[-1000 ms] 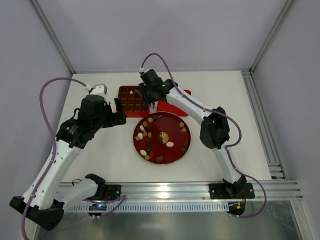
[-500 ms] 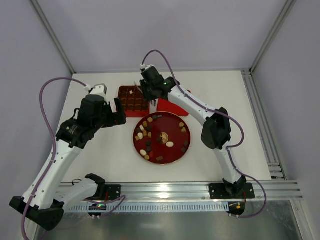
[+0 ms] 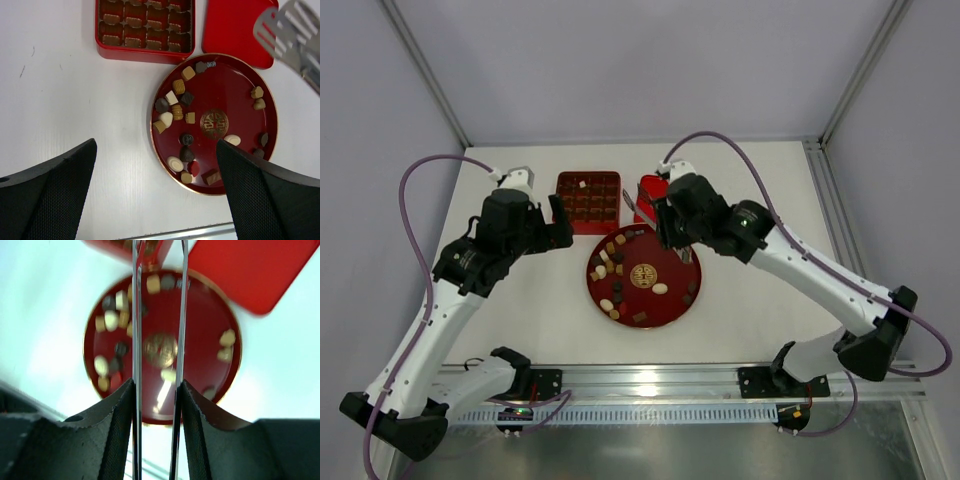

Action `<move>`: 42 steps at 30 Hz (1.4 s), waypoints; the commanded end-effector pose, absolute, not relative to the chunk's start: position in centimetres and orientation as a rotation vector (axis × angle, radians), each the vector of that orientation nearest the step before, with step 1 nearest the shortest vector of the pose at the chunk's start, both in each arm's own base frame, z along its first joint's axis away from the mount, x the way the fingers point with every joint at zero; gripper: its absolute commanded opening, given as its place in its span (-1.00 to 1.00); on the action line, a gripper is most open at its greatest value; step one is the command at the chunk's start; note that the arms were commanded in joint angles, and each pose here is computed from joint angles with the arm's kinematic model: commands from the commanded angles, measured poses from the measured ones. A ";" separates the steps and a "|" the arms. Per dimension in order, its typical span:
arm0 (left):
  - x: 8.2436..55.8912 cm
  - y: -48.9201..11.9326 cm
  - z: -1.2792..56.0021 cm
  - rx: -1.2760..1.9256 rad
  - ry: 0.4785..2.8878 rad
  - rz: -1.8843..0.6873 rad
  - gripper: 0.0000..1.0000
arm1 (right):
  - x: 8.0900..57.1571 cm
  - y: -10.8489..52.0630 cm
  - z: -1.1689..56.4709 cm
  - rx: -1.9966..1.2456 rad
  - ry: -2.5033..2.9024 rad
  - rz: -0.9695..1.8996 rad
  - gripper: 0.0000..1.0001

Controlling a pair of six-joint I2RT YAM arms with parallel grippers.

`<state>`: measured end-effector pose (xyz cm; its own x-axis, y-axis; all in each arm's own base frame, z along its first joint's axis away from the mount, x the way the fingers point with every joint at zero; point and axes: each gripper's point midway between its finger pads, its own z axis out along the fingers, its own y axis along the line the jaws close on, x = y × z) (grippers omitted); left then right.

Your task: Pack the chocolate

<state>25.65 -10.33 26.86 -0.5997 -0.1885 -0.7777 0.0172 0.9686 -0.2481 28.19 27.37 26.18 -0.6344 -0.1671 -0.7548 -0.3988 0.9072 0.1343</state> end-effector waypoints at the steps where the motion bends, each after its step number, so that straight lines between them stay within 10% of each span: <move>1: 26.4 -10.9 27.5 -0.137 2.157 -0.326 0.99 | 22.7 25.6 22.7 -0.459 2.377 0.318 -0.14; 11: 26.6 -11.1 26.8 -0.140 2.173 -0.327 0.99 | 15.0 21.3 17.7 -0.604 2.546 0.319 -0.12; 42: 26.4 -10.8 26.4 -0.140 2.181 -0.310 0.99 | 14.1 21.3 13.7 -0.763 2.638 0.185 -0.22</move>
